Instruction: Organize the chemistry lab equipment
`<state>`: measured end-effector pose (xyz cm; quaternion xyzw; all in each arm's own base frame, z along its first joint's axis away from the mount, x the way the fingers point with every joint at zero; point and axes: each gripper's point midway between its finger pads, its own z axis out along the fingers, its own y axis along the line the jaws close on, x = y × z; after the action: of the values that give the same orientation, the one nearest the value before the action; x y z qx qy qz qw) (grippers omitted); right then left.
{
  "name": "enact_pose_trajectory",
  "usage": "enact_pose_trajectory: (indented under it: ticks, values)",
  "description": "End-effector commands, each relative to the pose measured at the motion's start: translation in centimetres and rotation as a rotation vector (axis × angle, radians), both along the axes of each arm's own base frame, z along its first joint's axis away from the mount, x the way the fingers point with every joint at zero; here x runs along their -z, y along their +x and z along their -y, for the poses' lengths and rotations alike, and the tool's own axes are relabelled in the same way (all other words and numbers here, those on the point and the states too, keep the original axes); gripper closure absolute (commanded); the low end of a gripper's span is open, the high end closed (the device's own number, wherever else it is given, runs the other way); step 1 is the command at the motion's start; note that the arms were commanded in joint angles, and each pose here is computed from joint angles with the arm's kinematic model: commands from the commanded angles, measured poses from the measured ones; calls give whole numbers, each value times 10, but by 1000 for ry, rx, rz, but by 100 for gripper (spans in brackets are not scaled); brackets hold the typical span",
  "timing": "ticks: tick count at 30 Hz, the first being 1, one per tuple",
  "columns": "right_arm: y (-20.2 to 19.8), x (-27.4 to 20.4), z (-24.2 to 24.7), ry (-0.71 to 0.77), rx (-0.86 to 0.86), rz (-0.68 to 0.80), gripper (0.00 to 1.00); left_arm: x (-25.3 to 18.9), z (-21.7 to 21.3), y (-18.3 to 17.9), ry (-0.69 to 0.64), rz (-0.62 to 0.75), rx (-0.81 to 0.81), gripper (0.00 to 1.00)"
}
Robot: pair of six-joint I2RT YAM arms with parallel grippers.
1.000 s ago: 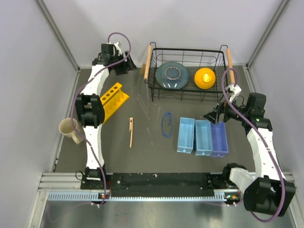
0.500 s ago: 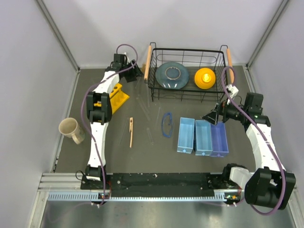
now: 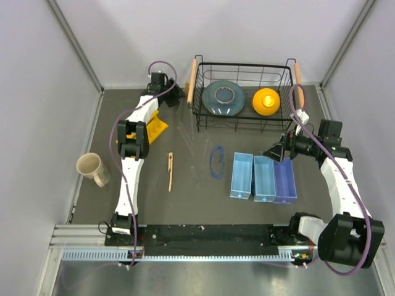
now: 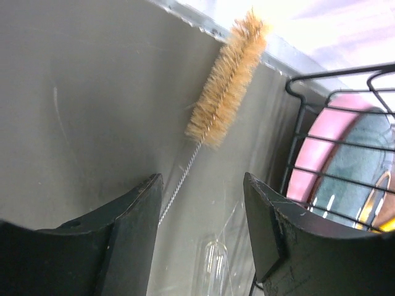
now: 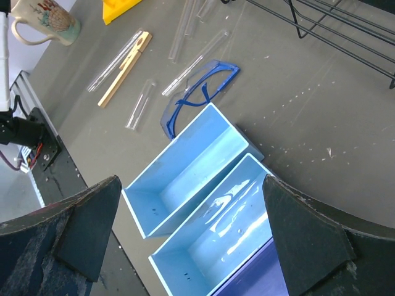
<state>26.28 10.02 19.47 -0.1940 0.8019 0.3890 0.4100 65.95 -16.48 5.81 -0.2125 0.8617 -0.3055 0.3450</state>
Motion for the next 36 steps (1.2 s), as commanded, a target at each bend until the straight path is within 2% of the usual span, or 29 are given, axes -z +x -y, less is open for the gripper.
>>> enact_pose_trajectory:
  ticks: [1,7,13,22,36]
  values:
    - [5,-20,-1,10,-39,69,1,-16,-4,15,20,53,-55,40]
    - [5,-24,1,9,-35,69,1,9,-11,-2,110,-47,-56,49]
    - [4,-28,3,6,-28,74,1,33,-21,-27,229,-135,12,51]
    - [1,-34,3,8,-29,86,1,45,-32,-55,422,-195,137,55]
    - [-4,-43,3,27,-34,105,1,54,-27,-81,563,-255,196,64]
